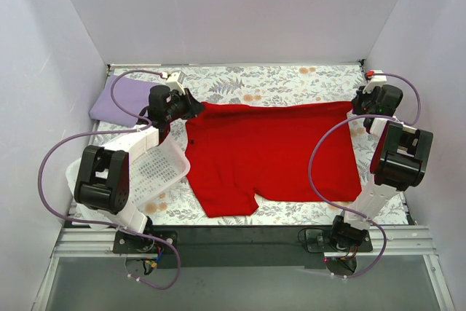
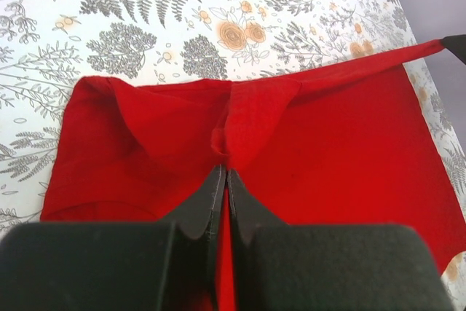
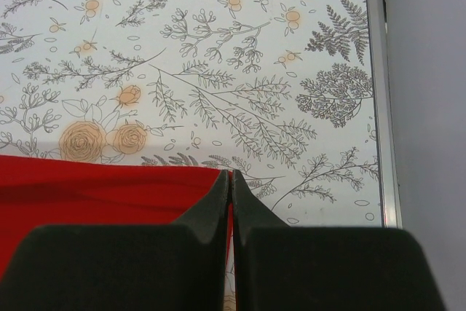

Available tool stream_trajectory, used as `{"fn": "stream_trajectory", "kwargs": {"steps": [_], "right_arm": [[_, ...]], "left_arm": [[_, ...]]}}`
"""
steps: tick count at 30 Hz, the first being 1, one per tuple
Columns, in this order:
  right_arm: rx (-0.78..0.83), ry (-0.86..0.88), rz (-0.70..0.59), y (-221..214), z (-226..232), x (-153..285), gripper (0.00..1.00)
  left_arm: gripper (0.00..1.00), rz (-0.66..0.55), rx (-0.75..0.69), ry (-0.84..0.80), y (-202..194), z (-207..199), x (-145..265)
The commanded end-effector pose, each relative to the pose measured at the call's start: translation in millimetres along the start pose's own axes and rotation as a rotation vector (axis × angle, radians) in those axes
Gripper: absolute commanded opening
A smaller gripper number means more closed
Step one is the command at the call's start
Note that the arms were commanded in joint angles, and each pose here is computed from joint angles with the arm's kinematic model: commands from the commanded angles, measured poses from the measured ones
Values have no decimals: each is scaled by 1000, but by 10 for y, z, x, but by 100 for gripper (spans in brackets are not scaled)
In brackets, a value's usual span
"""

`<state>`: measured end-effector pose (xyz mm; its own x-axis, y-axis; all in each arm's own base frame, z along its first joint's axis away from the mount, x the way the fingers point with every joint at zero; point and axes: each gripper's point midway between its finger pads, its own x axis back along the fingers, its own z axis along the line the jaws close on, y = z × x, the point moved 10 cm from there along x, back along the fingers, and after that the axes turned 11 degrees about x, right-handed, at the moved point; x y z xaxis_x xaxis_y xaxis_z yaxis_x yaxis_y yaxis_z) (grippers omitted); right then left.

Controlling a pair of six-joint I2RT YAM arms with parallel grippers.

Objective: Fold and stack the t-shirts
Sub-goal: Fold the tshirt

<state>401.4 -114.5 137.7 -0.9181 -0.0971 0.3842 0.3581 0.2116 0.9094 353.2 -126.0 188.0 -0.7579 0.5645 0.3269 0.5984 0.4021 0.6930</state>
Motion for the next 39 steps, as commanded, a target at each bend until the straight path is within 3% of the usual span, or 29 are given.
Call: {"fn": "stream_trajectory", "kwargs": {"steps": [1, 24, 27, 30, 31, 34, 39], "right_arm": [[29, -30, -2, 8, -74, -11, 1], [82, -33, 45, -159, -47, 154, 4], [94, -32, 54, -201, -39, 272, 14], [100, -45, 59, -238, -77, 414, 43], [101, -53, 69, -258, -97, 461, 69], [101, -51, 78, -274, -108, 567, 87], [106, -17, 70, -252, -60, 682, 89]], "left_arm": [[0, -33, -23, -48, 88, -134, 153], [0, 31, 5, -32, -128, -57, 257], [0, 36, 5, -25, -152, -44, 273], [0, 42, 8, -21, -177, -36, 290], [0, 44, 9, -19, -187, -30, 292], [0, 55, 11, -21, -216, -18, 297], [0, 57, 8, -29, -213, -34, 313]]}}
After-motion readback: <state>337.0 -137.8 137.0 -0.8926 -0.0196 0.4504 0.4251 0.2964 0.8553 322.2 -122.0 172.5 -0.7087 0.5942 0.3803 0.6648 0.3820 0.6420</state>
